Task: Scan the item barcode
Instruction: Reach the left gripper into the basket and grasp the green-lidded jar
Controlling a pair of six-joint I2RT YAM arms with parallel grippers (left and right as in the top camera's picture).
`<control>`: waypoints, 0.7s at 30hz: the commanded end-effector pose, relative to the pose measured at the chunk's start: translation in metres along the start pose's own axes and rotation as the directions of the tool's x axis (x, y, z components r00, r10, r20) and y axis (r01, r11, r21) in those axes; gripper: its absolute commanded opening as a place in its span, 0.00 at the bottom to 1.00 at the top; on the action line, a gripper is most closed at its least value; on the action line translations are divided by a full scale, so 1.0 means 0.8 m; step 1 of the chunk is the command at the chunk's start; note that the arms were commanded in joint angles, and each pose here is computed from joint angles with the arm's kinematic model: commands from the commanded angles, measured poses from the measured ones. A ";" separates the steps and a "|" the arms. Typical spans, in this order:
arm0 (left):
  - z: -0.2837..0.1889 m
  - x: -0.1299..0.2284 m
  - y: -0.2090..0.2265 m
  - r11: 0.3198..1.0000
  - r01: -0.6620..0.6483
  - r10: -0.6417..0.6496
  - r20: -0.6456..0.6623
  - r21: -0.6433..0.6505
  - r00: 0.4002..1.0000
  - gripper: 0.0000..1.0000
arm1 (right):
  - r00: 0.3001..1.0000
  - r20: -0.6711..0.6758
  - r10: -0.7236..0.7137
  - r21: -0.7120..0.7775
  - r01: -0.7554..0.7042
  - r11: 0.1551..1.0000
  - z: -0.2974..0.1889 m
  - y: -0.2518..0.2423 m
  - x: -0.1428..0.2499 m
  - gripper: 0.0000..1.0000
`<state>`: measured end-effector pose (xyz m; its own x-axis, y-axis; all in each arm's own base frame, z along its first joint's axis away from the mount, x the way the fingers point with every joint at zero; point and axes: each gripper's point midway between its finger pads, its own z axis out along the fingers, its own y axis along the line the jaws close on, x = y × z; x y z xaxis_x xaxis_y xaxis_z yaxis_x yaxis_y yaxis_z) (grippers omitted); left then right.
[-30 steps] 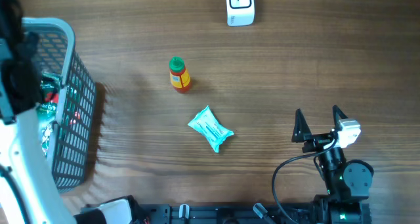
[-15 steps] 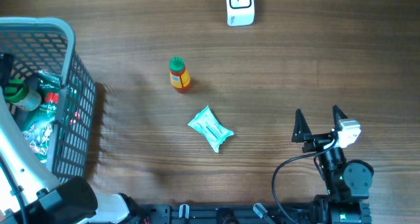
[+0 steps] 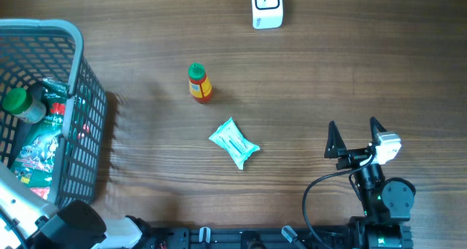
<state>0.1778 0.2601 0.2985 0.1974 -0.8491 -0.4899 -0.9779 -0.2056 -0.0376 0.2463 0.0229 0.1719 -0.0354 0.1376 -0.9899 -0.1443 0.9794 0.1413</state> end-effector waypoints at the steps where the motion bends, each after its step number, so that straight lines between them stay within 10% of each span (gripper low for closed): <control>1: -0.006 0.003 0.003 0.999 0.026 -0.026 -0.013 0.024 1.000 1.00 | 1.000 0.010 0.017 0.000 -0.017 1.000 0.000 0.001 -0.003 1.00; 16: -0.058 -0.017 -0.010 0.976 -0.127 0.100 0.152 0.178 0.983 1.00 | 1.000 0.010 0.017 0.000 -0.017 1.000 0.000 0.000 -0.003 1.00; 21: -0.069 0.000 -0.045 0.908 -0.356 0.314 0.204 0.223 0.927 1.00 | 1.000 0.011 0.017 0.000 -0.017 1.000 0.000 0.000 -0.003 1.00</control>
<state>0.1989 0.2462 0.3492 0.0137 -0.7798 -0.6259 -0.9884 0.0842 -0.1265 0.2463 0.0229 0.1718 -0.0358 0.1376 -0.9898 -0.1443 0.9794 0.1413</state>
